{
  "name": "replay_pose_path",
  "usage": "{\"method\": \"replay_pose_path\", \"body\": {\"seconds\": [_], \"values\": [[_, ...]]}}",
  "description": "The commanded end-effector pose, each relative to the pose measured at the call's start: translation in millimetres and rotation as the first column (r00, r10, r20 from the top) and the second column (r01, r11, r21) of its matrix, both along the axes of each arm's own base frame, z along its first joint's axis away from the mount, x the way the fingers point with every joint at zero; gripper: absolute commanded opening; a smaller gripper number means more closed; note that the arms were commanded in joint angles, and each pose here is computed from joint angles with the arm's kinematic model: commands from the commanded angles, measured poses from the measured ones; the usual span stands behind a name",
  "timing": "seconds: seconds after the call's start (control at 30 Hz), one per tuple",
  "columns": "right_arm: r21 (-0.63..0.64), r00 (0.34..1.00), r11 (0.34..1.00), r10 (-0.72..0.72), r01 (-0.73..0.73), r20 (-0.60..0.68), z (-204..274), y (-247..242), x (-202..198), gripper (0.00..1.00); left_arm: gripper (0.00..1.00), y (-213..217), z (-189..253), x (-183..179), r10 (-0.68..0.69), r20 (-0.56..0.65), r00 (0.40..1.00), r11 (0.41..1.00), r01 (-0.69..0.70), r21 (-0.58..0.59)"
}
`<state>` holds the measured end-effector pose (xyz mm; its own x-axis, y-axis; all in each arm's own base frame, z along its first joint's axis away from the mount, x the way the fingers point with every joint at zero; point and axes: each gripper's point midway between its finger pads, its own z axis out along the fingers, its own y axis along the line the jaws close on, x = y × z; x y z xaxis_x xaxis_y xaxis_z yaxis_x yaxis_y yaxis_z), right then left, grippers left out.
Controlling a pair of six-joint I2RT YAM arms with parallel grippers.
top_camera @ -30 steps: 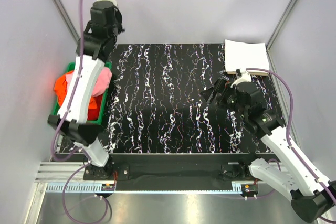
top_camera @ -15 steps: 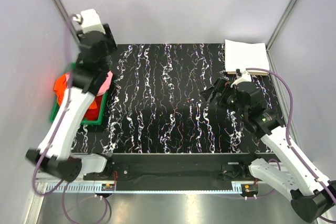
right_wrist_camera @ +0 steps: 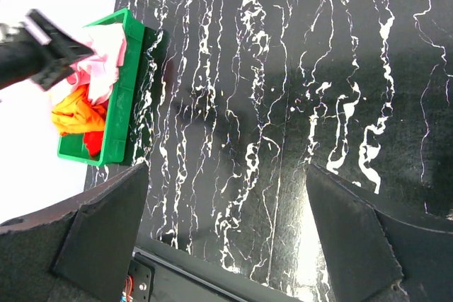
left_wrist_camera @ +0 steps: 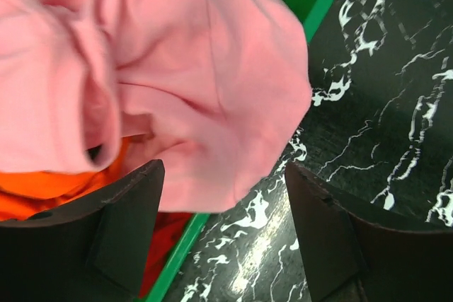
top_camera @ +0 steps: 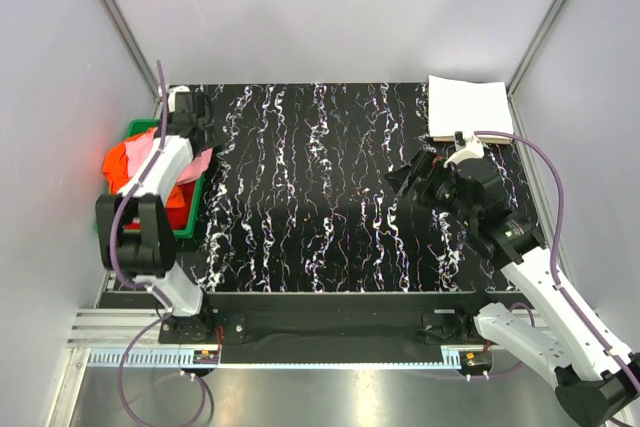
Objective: Fold and stack the t-shirts
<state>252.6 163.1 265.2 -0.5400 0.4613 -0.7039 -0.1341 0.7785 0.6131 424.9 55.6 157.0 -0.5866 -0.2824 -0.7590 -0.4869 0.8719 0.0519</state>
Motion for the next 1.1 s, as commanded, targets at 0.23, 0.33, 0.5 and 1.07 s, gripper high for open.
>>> {"method": "replay_pose_path", "body": {"seconds": [0.23,0.33,0.5,1.07], "values": [[-0.001,0.996,1.0,-0.015,0.016,0.087,19.9,-6.4,0.3,1.0,0.71,39.1,-40.7,20.4,0.156,-0.073,0.985,0.987,-0.158,-0.021],[-0.01,0.997,1.0,-0.023,0.023,0.08,16.3,-7.6,2.0,1.0,0.49,39.0,-35.2,24.5,0.13,-0.059,0.99,0.991,-0.131,-0.02],[-0.01,0.998,1.0,-0.015,0.016,0.057,11.3,-3.9,4.0,1.0,0.09,37.4,1.5,29.1,0.091,0.019,0.996,0.996,-0.091,-0.013],[-0.003,0.999,1.0,-0.012,0.012,0.034,11.6,1.6,9.8,1.0,0.0,-38.4,373.1,12.2,-0.233,0.74,0.631,0.962,0.259,0.082]]}}
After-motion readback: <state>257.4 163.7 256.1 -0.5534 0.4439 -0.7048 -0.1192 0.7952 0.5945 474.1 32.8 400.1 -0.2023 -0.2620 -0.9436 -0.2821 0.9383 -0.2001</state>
